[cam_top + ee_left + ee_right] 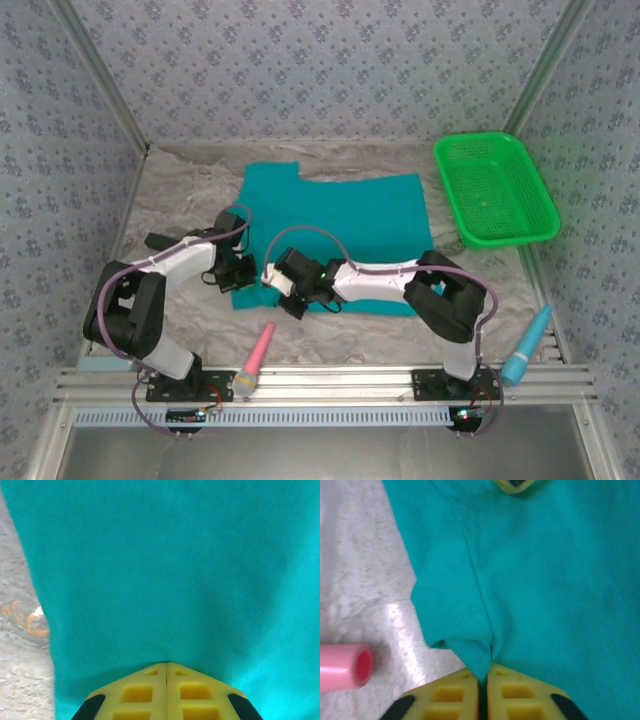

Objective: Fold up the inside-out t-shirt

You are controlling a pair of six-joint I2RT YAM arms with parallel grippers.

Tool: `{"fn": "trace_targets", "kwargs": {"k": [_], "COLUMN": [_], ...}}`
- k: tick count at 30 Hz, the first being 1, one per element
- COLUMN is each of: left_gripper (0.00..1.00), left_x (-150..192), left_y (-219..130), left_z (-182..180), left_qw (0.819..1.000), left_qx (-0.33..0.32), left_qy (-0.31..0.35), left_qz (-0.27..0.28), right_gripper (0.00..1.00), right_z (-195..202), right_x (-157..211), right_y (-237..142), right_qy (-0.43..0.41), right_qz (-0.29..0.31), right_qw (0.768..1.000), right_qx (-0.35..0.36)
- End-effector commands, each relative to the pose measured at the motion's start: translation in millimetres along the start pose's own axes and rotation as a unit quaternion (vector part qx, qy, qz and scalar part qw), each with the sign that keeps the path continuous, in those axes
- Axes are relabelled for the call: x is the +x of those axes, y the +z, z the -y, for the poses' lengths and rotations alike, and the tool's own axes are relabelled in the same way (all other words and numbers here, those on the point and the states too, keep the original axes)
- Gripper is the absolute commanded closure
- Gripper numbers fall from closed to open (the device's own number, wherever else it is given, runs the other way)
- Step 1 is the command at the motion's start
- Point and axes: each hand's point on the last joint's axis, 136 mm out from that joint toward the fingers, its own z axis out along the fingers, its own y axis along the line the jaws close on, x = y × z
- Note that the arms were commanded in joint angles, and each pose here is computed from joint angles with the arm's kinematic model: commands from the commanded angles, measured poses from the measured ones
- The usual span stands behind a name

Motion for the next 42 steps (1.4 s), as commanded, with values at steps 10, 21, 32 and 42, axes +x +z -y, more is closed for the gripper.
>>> {"fn": "trace_targets", "kwargs": {"k": [10, 21, 32, 42], "left_gripper": [0.70, 0.61, 0.80, 0.94], "left_x": [-41, -10, -60, -73], "left_y": [-53, -18, -14, -3], "left_z": [20, 42, 7, -1], "left_qw": [0.993, 0.994, 0.997, 0.998], "left_qx": [0.011, 0.082, 0.045, 0.036], "left_qy": [0.101, 0.069, -0.015, -0.022], "left_qz": [0.061, 0.033, 0.067, 0.056], "right_gripper": [0.73, 0.45, 0.45, 0.46], "right_z": [123, 139, 14, 74], "right_x": [-7, -10, -21, -15], "right_y": [2, -58, -25, 20], "right_qy": [0.203, 0.168, -0.151, -0.133], "right_qz": [0.017, 0.054, 0.072, 0.015], "right_qw": [0.979, 0.979, 0.985, 0.979], "right_qx": [0.005, 0.099, 0.052, 0.155]}}
